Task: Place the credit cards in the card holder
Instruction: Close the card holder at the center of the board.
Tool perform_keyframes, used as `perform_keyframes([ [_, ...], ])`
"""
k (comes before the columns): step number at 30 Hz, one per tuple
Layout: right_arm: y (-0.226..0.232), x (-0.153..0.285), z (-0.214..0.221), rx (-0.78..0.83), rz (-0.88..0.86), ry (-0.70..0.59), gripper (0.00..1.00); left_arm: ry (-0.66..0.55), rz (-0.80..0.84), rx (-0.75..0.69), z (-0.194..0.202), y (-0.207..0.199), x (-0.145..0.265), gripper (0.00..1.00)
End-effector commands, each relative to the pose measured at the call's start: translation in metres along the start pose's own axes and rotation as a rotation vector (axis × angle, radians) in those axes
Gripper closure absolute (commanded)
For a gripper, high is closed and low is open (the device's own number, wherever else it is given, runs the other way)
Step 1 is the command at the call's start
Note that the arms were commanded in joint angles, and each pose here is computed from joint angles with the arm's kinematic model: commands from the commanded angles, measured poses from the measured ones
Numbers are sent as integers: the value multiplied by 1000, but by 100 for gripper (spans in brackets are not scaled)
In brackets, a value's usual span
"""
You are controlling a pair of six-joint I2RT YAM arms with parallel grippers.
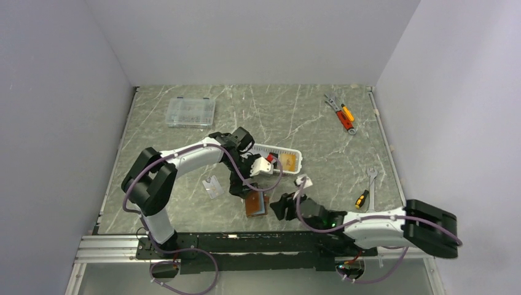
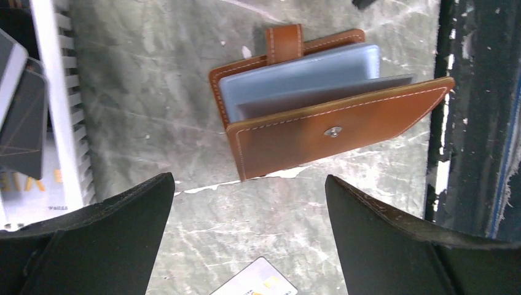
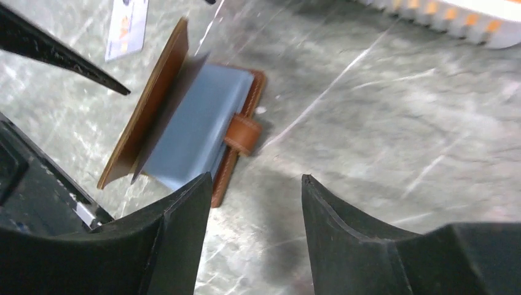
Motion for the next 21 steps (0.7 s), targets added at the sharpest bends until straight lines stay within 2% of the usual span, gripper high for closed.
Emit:
perform_keyframes([
  [1,-8,5,-29,-44,-168,-142,41,-66,-67,-24,-16,3,12,1],
  [5,-15,2,-37,69,-255,-74,36,-57,-84,-40,-16,0,9,1],
  [8,-13,-9,-40,166,-326,50,40,-9,-101,-47,-16,2,0,1],
  [13,-3,-31,-50,262,-386,144,45,24,-98,-61,-12,4,-4,1],
  [17,-4,-40,-56,320,-408,151,45,24,-94,-70,-10,2,-3,0],
  [21,-10,-44,-50,272,-394,137,46,-12,-171,-21,-10,7,2,1],
])
Point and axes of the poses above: each gripper's point midway between its finger pads, its own x axis back along the fingers, its own y axis along the line the jaws close on, z = x × y, the point moved 10 cm from there along x, back along the fingers, and after that the axes turned 9 degrees about x, right-handed, at the moved point
